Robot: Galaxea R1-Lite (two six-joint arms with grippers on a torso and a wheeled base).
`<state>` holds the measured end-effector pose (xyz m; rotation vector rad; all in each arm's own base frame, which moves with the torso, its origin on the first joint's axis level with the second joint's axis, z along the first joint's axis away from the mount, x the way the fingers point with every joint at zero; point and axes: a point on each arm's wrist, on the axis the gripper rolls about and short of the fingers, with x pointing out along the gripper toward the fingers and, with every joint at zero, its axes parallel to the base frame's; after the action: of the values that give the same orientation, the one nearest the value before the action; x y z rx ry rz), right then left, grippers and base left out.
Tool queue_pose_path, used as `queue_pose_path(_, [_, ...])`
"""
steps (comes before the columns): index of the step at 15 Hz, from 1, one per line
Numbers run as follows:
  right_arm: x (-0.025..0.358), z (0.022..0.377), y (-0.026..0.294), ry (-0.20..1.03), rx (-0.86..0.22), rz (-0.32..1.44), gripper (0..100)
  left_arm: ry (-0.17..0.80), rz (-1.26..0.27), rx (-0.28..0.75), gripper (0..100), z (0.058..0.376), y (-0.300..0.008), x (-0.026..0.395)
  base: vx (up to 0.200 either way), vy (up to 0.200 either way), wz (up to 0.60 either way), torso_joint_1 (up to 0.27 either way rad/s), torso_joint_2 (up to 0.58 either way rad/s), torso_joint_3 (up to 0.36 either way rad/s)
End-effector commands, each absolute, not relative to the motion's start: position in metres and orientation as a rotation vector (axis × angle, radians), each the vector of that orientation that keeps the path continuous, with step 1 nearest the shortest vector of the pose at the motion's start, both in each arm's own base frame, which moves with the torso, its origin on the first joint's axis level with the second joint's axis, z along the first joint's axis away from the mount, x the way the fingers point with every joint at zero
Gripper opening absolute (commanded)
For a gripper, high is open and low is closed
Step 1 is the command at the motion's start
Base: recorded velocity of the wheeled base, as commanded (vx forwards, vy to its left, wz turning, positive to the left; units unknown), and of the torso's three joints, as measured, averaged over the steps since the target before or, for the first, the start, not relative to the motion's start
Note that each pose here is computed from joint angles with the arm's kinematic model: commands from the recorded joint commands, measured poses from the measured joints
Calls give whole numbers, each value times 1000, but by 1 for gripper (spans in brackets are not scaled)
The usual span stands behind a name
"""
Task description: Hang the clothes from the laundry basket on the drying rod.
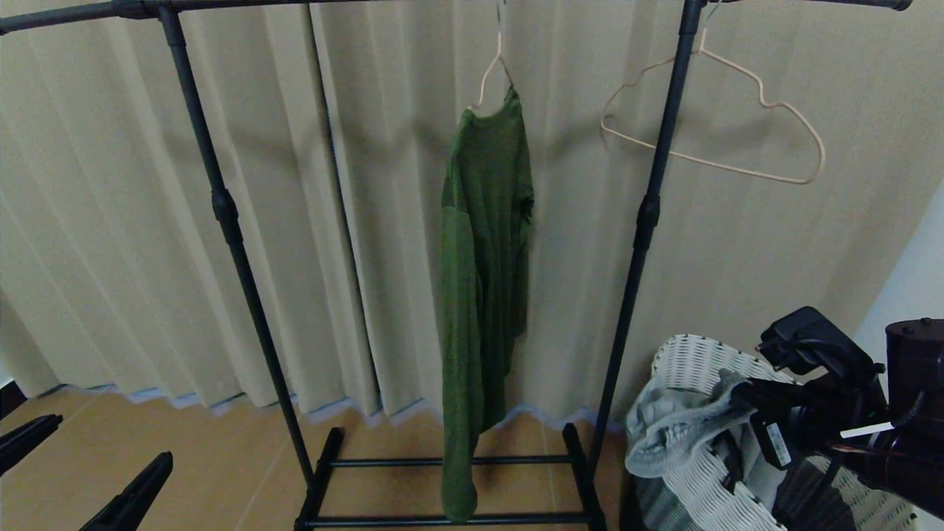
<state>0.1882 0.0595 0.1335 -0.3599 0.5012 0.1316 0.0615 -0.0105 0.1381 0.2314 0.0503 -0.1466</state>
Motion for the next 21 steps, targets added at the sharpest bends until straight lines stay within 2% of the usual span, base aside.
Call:
queue_pose_path(1, [188, 133, 60, 502, -361, 133, 0, 47, -146, 232, 100, 138, -10, 61, 0, 200, 0, 17, 7, -2])
queue_pose_path(6, [186, 131, 59, 511, -363, 134, 0, 62, -157, 242, 100, 134, -11, 60, 0, 40, 0, 0, 0, 0])
queue_pose_path(9, [186, 130, 59, 514, -362, 143, 0, 39, -274, 240, 100, 136, -18, 59, 0, 0, 0, 0, 0, 0])
queue_pose_path(13, [187, 133, 60, 501, -353, 165, 0, 58, -436, 240, 100, 130, -26, 56, 0, 0, 0, 0, 0, 0])
queue_pose_path(14, [185, 136, 63, 483, -342, 216, 0, 58, -557, 246, 100, 128, -31, 53, 0, 0, 0, 0, 0, 0])
queue_pose_path(15, [182, 142, 66, 451, -336, 258, 0, 83, -608, 257, 100, 126, -33, 54, 0, 0, 0, 0, 0, 0])
queue_pose_path(17, [180, 154, 72, 395, -338, 296, 0, 112, -641, 272, 100, 130, -39, 62, 0, 0, 0, 0, 0, 0])
queue_pose_path(21, [184, 193, 97, 234, -309, 432, 0, 206, -684, 280, 100, 154, -73, 118, 0, 0, 0, 0, 0, 0])
